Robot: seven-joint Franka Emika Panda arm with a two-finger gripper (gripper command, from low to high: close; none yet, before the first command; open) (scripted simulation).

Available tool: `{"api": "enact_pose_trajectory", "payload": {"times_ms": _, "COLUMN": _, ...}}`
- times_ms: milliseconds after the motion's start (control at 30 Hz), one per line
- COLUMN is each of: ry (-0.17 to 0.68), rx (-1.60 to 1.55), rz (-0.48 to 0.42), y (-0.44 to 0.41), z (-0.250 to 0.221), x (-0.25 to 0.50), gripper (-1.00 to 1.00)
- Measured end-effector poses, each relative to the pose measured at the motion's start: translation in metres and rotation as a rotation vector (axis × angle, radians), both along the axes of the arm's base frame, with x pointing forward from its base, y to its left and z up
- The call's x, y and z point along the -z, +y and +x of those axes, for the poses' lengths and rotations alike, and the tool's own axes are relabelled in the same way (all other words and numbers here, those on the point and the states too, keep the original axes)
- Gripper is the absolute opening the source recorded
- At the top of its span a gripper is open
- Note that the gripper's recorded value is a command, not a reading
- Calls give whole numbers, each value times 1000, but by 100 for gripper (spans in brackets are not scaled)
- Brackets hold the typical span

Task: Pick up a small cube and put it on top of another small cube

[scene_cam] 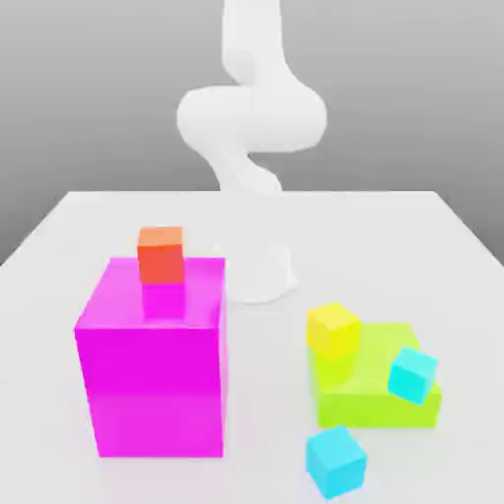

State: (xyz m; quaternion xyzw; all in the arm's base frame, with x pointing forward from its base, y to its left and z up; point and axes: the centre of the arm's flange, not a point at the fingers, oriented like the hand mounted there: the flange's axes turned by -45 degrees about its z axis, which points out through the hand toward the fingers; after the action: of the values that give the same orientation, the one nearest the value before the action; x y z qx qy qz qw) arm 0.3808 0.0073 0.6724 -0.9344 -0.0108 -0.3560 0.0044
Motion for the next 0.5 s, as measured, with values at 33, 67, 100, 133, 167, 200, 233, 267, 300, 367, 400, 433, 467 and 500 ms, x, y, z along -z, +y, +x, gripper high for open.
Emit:
{"api": "enact_pose_trajectory", "payload": {"times_ms": 33, "ry": 31, "rx": -15, "rz": -5, "y": 4, "z": 14, "x": 17, "gripper": 0}}
{"api": "enact_pose_trajectory", "payload": {"times_ms": 67, "ry": 60, "rx": -29, "rz": -9, "y": 7, "z": 26, "x": 35, "gripper": 0}}
{"api": "enact_pose_trajectory", "payload": {"times_ms": 100, "ry": 89, "rx": -43, "rz": -14, "y": 11, "z": 37, "x": 52, "gripper": 0}}
{"api": "enact_pose_trajectory", "payload": {"times_ms": 133, "ry": 118, "rx": -57, "rz": -19, "y": 15, "z": 48, "x": 69, "gripper": 0}}
{"api": "enact_pose_trajectory", "payload": {"times_ms": 167, "ry": 146, "rx": -71, "rz": -24, "y": 19, "z": 57, "x": 87, "gripper": 0}}
{"api": "enact_pose_trajectory", "payload": {"times_ms": 200, "ry": 175, "rx": -85, "rz": -29, "y": 23, "z": 66, "x": 105, "gripper": 0}}
{"api": "enact_pose_trajectory", "payload": {"times_ms": 233, "ry": 203, "rx": -99, "rz": -34, "y": 27, "z": 74, "x": 124, "gripper": 0}}
{"api": "enact_pose_trajectory", "payload": {"times_ms": 267, "ry": 231, "rx": -113, "rz": -39, "y": 31, "z": 81, "x": 142, "gripper": 0}}
{"api": "enact_pose_trajectory", "payload": {"times_ms": 300, "ry": 259, "rx": -127, "rz": -45, "y": 36, "z": 87, "x": 161, "gripper": 0}}
{"api": "enact_pose_trajectory", "payload": {"times_ms": 367, "ry": 316, "rx": -154, "rz": -56, "y": 44, "z": 97, "x": 200, "gripper": 0}}
{"api": "enact_pose_trajectory", "payload": {"times_ms": 400, "ry": 344, "rx": -169, "rz": -62, "y": 49, "z": 101, "x": 219, "gripper": 0}}
{"api": "enact_pose_trajectory", "payload": {"times_ms": 433, "ry": 372, "rx": -183, "rz": -68, "y": 53, "z": 104, "x": 238, "gripper": 0}}
{"api": "enact_pose_trajectory", "payload": {"times_ms": 467, "ry": 399, "rx": -197, "rz": -74, "y": 57, "z": 106, "x": 258, "gripper": 0}}
{"api": "enact_pose_trajectory", "payload": {"times_ms": 500, "ry": 428, "rx": -211, "rz": -80, "y": 61, "z": 107, "x": 278, "gripper": 0}}
